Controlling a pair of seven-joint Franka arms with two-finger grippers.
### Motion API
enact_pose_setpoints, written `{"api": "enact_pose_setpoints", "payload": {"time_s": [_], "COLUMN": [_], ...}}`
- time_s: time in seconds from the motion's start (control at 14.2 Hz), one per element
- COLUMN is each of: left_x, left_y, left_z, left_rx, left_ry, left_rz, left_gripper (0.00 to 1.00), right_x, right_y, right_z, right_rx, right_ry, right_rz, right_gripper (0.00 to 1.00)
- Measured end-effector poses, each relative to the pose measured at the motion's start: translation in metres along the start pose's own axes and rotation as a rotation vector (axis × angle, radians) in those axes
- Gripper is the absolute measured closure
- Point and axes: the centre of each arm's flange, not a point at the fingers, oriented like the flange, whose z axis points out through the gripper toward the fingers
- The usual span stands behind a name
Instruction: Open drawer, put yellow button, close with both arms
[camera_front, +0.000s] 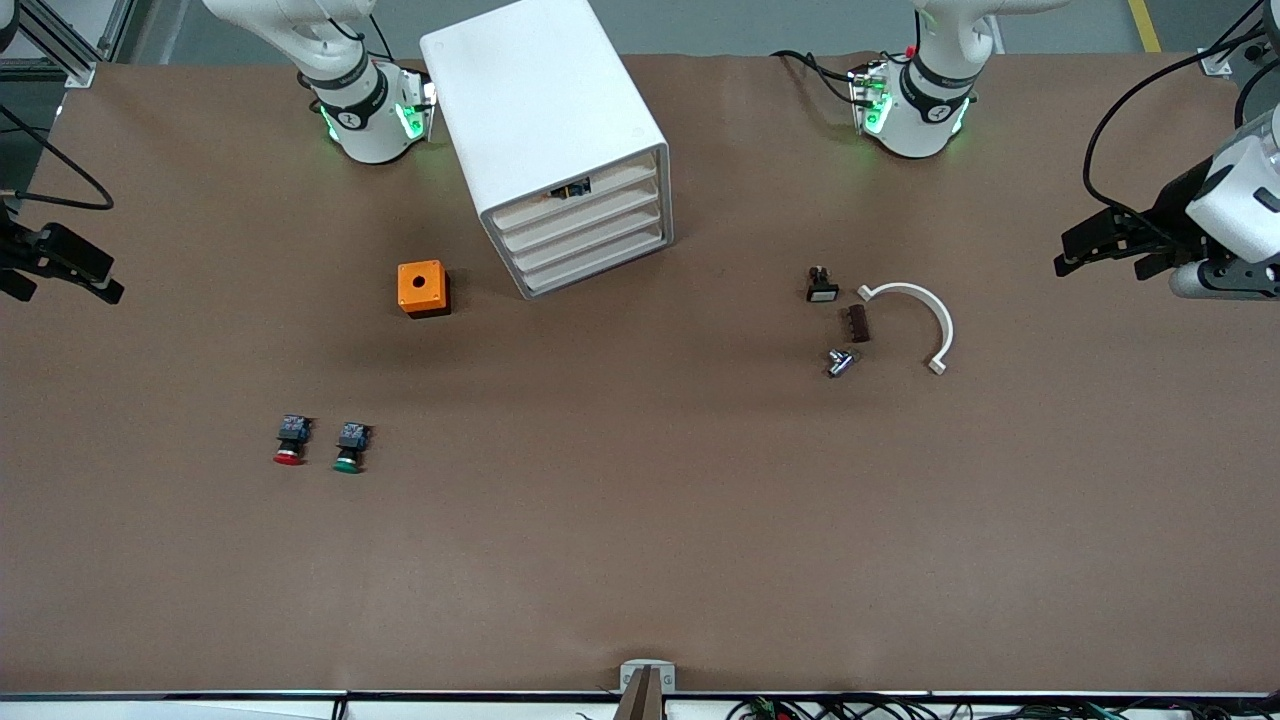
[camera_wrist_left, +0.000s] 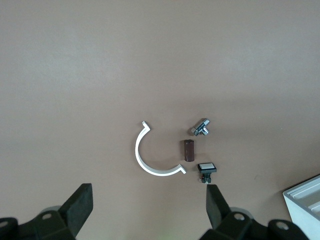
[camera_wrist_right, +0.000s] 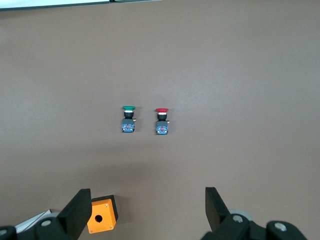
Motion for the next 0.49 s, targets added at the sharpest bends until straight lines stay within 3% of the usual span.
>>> {"api": "enact_pose_setpoints", "payload": {"time_s": [0.49], "left_x": [0.0], "left_y": [0.001], "left_z": [-0.017], "left_rx": [0.004], "left_ry": [0.035], "left_rz": [-0.002], "left_gripper": [0.0], "right_x": [0.0], "right_y": [0.0], "right_z": [0.0], "right_rx": [0.0], "right_ry": [-0.001], "right_rz": [0.0], "right_gripper": [0.0]}}
